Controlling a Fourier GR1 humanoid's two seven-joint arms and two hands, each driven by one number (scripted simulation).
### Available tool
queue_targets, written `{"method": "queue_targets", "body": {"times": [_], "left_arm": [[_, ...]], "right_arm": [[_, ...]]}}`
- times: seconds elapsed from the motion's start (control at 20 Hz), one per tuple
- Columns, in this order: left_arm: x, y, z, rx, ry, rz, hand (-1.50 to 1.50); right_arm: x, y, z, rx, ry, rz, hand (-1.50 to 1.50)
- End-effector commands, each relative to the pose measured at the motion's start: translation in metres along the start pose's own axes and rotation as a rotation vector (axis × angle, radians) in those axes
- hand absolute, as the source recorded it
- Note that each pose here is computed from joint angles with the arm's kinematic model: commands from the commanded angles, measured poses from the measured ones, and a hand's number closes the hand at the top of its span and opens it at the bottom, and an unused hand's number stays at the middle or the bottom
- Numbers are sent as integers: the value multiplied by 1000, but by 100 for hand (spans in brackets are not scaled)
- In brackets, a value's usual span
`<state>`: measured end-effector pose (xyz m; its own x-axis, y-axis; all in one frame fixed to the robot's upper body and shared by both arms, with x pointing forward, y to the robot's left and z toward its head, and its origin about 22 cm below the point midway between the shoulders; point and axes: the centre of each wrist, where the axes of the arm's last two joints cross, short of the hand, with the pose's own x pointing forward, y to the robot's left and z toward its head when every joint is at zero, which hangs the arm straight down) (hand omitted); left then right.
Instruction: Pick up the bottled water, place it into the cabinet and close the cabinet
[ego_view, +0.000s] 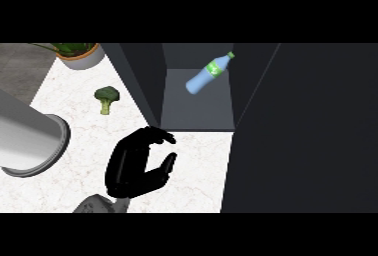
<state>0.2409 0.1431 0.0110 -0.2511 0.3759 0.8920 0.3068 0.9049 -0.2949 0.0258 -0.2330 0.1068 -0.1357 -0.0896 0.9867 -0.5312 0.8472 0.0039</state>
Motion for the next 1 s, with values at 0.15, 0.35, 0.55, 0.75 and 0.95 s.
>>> {"method": "queue_targets", "body": {"times": [0.15, 0.35, 0.55, 0.75, 0.95], "left_arm": [[35, 37, 22, 77, -14, -24, -150], [48, 50, 55, 122, -14, 7, -150], [60, 63, 70, 139, -10, 52, -150], [71, 76, 73, 171, -22, 48, -150], [83, 93, 82, 164, -32, 28, -150]], "right_arm": [[43, 3, -14, 178, -69, 187, 150], [51, 14, -13, 252, -43, 130, 150], [43, 20, -21, 401, -31, 99, 150], [47, 27, -29, 460, -63, 105, 150], [50, 26, -34, 521, -73, 136, 150]]}}
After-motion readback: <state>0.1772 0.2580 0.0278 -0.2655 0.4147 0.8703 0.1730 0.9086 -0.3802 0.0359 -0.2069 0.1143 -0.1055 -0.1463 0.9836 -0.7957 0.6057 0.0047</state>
